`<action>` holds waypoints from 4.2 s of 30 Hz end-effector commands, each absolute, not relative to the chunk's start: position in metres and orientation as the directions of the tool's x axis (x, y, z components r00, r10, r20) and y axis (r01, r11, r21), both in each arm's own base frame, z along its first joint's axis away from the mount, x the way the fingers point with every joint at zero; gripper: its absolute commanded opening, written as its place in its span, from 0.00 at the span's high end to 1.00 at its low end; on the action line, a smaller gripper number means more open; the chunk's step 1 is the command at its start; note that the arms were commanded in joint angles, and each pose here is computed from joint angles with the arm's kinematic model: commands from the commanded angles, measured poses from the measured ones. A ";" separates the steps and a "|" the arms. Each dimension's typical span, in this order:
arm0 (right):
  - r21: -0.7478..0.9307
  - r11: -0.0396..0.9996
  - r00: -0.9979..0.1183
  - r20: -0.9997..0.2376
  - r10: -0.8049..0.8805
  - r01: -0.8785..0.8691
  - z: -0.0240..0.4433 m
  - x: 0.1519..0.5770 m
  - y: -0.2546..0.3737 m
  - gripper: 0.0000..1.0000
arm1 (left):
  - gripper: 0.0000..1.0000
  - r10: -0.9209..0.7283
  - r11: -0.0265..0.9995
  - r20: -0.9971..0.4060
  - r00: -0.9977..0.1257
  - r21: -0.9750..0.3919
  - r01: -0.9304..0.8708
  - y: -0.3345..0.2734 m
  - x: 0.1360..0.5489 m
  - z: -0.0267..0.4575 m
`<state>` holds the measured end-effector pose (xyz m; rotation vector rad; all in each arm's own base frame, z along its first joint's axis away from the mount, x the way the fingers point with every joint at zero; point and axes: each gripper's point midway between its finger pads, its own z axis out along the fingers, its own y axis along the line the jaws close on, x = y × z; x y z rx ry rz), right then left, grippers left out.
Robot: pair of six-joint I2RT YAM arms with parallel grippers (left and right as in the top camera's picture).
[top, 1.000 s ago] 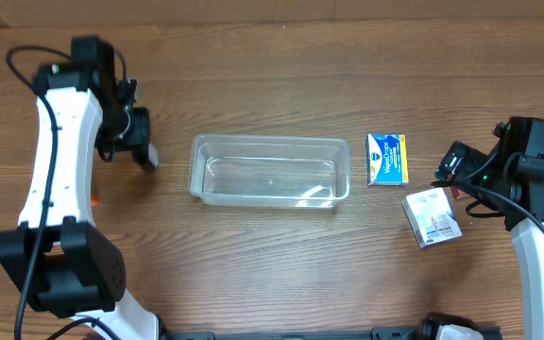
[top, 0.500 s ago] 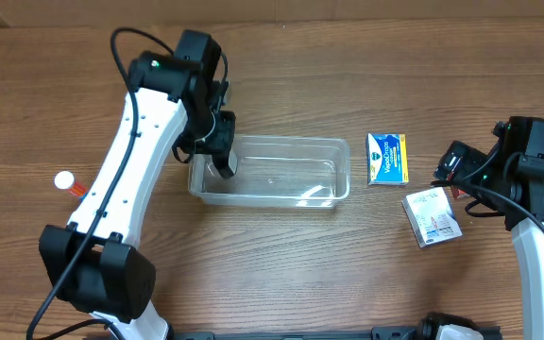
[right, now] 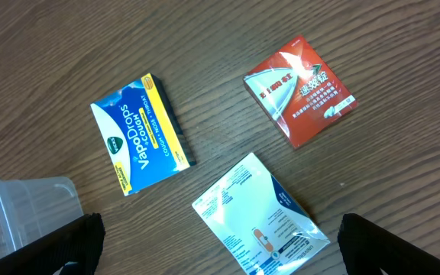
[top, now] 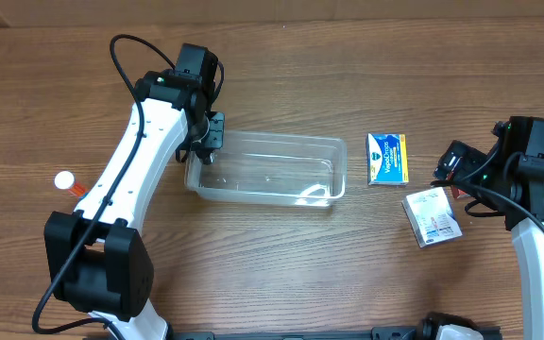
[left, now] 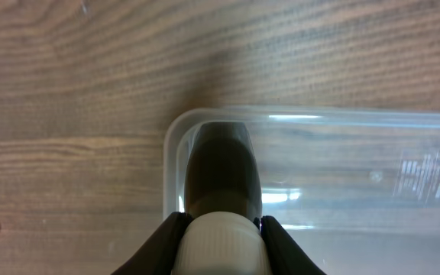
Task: Pack container
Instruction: 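Carry the bottle with the left gripper into the container and release, then move the left gripper back and grasp the orange tube, then lower the orange tube into the container's left end and release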
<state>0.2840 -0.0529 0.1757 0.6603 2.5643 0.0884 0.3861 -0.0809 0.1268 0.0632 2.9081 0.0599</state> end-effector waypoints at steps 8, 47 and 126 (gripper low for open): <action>0.194 0.879 -0.745 -0.469 0.473 0.436 0.188 0.290 -0.054 0.00 | 0.92 0.031 1.000 -0.213 -0.977 0.013 0.028 -0.086 0.387 0.111; 0.194 0.879 -0.745 -0.470 0.473 0.435 0.188 0.290 -0.054 0.00 | 0.00 -0.159 0.987 -0.326 -0.932 -0.024 -0.160 -0.020 0.333 0.279; 0.209 0.881 -0.748 -0.468 0.470 0.424 0.189 0.291 -0.051 0.00 | 0.96 0.002 0.991 -0.161 -0.987 -0.132 0.024 -0.079 0.318 0.223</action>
